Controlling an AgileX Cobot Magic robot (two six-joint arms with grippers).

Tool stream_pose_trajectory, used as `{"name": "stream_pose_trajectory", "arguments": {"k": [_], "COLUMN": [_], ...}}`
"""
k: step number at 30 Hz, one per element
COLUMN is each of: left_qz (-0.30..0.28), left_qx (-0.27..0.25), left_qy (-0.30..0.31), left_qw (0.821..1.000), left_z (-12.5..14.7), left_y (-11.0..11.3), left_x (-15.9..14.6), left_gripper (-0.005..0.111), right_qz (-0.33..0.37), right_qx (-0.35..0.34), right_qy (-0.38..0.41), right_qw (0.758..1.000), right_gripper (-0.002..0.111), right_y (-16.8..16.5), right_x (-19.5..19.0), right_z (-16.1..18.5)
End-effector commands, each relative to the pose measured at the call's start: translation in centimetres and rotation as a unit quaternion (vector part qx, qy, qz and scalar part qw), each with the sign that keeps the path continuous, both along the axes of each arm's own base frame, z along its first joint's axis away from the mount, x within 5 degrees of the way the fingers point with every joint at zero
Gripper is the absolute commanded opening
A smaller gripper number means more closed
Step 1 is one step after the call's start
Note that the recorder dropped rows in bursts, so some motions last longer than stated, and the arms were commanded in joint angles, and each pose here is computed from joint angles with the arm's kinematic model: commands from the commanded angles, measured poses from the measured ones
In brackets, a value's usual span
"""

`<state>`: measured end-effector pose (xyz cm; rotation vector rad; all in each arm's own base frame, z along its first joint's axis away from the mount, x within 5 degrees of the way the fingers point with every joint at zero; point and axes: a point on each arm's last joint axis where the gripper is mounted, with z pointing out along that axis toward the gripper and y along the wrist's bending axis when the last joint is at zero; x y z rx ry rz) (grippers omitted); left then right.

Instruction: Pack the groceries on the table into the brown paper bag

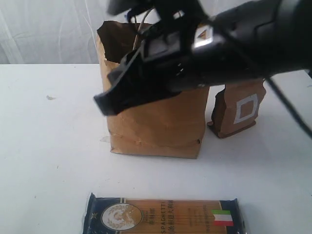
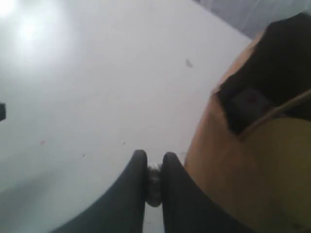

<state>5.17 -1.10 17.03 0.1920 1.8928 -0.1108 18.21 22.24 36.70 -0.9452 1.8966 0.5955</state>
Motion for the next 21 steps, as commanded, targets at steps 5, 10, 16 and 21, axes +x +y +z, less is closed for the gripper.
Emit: {"name": "stream_pose_trajectory", "arguments": {"k": [5, 10, 16, 21], "left_qz": [0.001, 0.001, 0.001, 0.001], "left_qx": [0.0, 0.0, 0.0, 0.0], "left_qy": [0.0, 0.0, 0.0, 0.0], "left_qw": [1.0, 1.0, 1.0, 1.0], "left_z": [-0.1, -0.1, -0.1, -0.1], "left_y": [0.0, 0.0, 0.0, 0.0], "left_x": [0.0, 0.0, 0.0, 0.0], "left_gripper": [0.0, 0.0, 0.0, 0.0], "right_qz": [-0.09, -0.104, -0.128, -0.164], "right_qx": [0.072, 0.092, 0.121, 0.116], "right_qy": [-0.041, -0.06, -0.093, -0.075], "right_qw": [0.992, 0.988, 0.98, 0.977], "right_gripper": [0.0, 0.0, 0.0, 0.0], "right_y": [-4.1, -4.7, -5.8, -6.5], "right_x": [0.8, 1.3, 2.0, 3.8], "right_z": [3.8, 5.5, 7.9, 8.1]}}
